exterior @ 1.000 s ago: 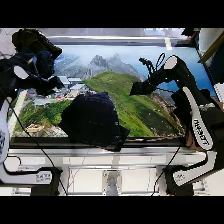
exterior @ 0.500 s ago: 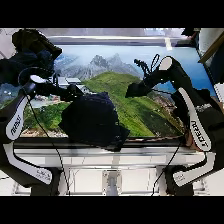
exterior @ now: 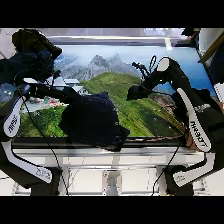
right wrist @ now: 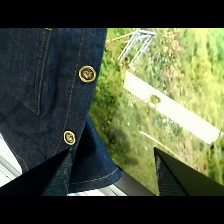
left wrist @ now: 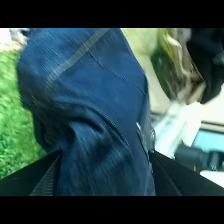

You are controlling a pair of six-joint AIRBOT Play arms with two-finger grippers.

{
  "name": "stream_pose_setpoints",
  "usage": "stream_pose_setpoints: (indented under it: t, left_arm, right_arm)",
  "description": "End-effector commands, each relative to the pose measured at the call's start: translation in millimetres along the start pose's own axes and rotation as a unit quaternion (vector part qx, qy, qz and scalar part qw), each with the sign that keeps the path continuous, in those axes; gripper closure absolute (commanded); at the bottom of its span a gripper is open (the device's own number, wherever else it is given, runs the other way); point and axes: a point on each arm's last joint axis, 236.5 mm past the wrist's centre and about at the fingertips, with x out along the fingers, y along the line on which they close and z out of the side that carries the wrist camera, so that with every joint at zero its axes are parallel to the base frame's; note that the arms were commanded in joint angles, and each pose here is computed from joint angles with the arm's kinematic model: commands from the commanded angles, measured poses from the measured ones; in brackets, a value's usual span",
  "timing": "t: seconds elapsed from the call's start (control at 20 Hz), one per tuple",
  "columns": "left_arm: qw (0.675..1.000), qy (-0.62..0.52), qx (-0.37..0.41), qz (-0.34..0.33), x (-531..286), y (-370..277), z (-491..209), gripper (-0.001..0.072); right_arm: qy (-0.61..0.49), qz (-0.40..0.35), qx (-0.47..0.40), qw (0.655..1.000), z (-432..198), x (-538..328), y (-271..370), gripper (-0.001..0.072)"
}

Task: Fold the clothes and pants, and hang the long-sleeved shirts on hangers.

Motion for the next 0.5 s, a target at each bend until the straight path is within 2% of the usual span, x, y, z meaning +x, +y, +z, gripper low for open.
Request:
stream_pose_setpoints:
  t: [0.0,0.05,0.1,0.15,0.35,0.45]
  left_arm:
    - [0.999,0.044,0.014,0.004,1,2,-20,0.0159]
    - [0.999,0.046,0.018,0.006,5,0,-20,0.0327]
    - [0.999,0.042,0.022,0.012,10,1,-16,0.0624]
    - [0.999,0.035,0.026,0.020,14,2,-12,0.0655]
    - [0.999,0.015,0.026,0.030,14,7,-2,0.0656]
    - [0.999,0.011,0.023,0.030,11,8,-2,0.0657]
  right_arm:
    - [0.013,0.004,0.007,1.000,-6,1,2,0.0143]
    - [0.026,0.007,0.010,1.000,-12,1,4,0.0143]
    - [0.045,0.010,0.009,0.999,-21,4,6,0.0144]
    - [0.058,0.012,0.010,0.998,-28,10,8,0.0143]
    - [0.134,0.029,0.004,0.991,-78,66,20,0.0142]
    - [0.137,0.048,-0.007,0.989,-90,93,32,0.0142]
